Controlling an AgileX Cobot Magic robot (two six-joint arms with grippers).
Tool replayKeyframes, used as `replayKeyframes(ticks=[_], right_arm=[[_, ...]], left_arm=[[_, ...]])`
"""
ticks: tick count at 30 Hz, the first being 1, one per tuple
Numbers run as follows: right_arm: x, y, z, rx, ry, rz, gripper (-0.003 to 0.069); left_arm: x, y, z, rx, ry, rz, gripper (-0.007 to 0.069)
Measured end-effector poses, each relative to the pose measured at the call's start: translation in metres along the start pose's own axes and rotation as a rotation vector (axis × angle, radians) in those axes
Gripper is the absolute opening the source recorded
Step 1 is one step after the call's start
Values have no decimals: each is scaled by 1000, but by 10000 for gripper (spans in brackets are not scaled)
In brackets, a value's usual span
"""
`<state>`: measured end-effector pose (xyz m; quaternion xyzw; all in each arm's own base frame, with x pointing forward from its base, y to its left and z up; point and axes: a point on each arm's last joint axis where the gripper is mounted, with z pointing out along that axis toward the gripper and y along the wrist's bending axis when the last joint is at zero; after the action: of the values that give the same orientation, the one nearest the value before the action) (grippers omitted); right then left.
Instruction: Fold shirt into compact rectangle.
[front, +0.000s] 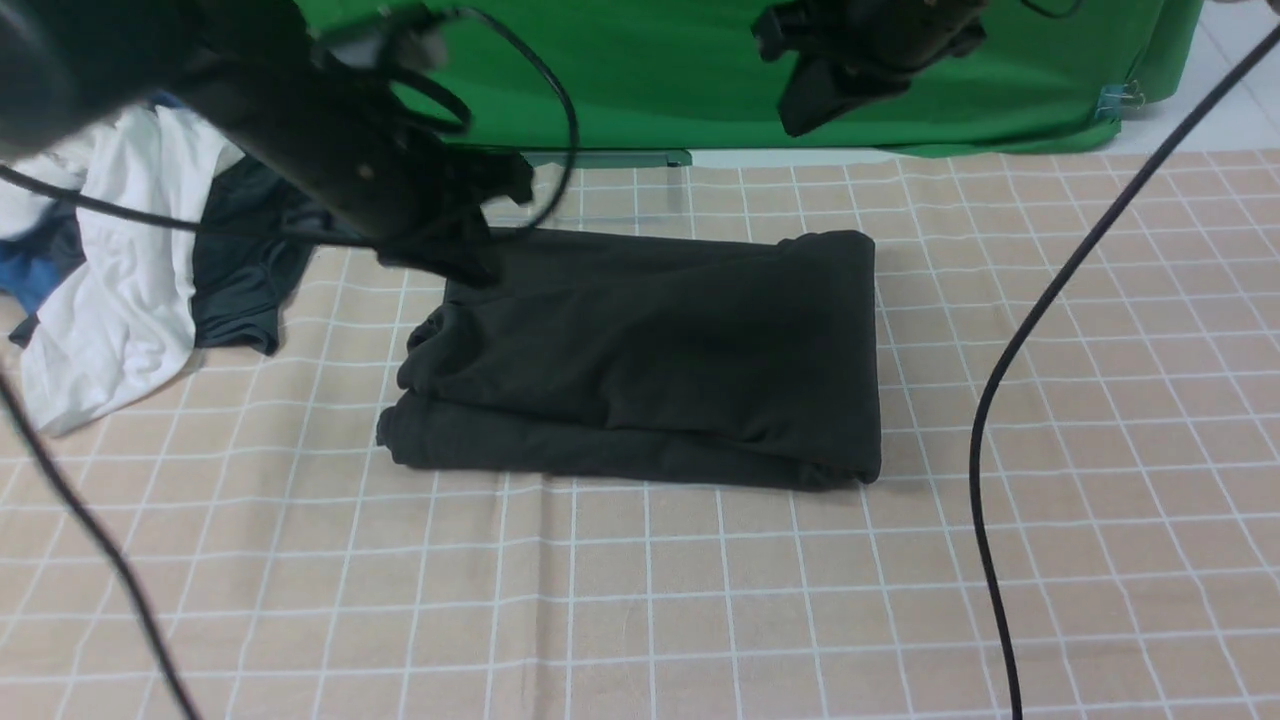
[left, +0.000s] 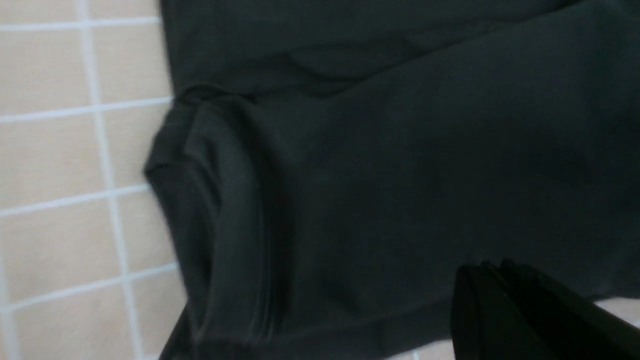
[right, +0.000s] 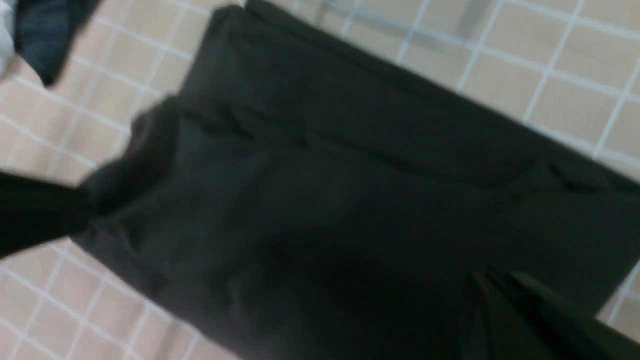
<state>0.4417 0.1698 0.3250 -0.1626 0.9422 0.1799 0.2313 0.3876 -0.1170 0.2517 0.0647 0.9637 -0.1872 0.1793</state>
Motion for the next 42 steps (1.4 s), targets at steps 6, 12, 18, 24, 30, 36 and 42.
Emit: replayKeyframes(ticks=[6,12,18,24,30,36,42], right_arm=[[40,-6,26,6,190,22,39],[79,-8,60,3,366,24,39],[100,-4,81,6,400,3,39],[122,-15,97,73,440,-24,39],[132,-30,97,157,473,-39,39],[106,2,57,13,287,-69,39],[98,32,71,-117,192,-137,39]], left_arm=[[6,27,52,-75,106,-49,19],[14,54,63,-195,198,-108,19],[15,58,61,-225,215,-111,19],[16,59,61,-230,223,-107,19],[15,57,56,-232,224,-104,19],[10,44,21,-218,156,-88,19],[9,40,17,-191,145,-105,19]])
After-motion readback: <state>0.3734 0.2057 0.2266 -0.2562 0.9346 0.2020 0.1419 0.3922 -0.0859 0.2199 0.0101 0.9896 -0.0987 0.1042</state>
